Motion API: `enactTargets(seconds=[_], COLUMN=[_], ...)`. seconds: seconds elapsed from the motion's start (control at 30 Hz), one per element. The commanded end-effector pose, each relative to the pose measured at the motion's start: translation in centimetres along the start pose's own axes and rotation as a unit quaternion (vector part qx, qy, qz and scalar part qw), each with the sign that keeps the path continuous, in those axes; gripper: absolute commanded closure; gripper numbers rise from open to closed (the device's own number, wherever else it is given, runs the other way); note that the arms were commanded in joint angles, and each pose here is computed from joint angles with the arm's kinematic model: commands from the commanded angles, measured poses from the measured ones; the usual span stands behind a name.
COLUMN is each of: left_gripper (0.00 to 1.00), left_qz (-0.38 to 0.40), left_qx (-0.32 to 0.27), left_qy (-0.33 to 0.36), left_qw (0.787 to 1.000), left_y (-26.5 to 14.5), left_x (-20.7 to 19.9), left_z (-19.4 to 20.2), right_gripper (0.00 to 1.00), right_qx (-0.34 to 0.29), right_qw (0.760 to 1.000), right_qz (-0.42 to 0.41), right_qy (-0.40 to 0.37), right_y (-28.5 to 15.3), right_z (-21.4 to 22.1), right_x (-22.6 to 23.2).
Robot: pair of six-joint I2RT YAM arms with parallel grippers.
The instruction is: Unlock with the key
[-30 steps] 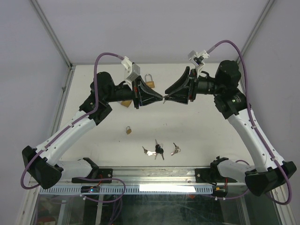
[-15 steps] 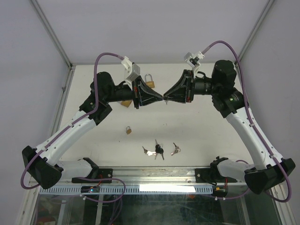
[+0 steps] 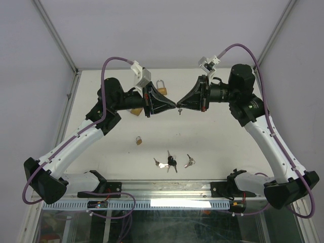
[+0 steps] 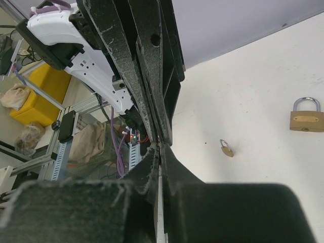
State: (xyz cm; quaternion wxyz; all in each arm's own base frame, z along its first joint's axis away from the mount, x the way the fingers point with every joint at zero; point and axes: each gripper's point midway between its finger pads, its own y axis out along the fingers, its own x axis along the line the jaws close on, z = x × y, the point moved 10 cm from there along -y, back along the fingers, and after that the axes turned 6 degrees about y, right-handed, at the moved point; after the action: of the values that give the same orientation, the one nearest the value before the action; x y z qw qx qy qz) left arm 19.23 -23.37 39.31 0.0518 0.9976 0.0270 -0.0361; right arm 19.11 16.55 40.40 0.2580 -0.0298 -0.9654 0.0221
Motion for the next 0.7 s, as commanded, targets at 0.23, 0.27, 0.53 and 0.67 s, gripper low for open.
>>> enactTargets(seconds=[0.23,0.27,0.53,0.67], left_gripper=[1.0,1.0,1.0,1.0], left_qz=[-0.028,-0.029,-0.013,-0.011], left_qx=[-0.058,-0.071,-0.113,-0.117], left_qy=[-0.015,-0.023,-0.046,-0.048], left_qw=[0.998,0.997,0.992,0.992], left_y=[-0.2,-0.2,0.0,0.0], left_x=[-0.8,-1.0,-1.3,-1.4], left_z=[-1.2,-1.3,-2.0,-2.0], right_gripper=[0.71,0.71,0.62,0.63], right_qx=[-0.018,-0.021,-0.029,-0.029], right_qw=[0.999,0.999,0.999,0.999], right_qz=[-0.002,-0.001,0.0,-0.002], right_qy=[-0.046,-0.047,-0.044,-0.046], right_y=[-0.3,-0.3,-0.2,-0.2], right_z=[-1.6,-1.6,-1.5,-1.4], right_x=[1.3,1.3,1.0,1.0])
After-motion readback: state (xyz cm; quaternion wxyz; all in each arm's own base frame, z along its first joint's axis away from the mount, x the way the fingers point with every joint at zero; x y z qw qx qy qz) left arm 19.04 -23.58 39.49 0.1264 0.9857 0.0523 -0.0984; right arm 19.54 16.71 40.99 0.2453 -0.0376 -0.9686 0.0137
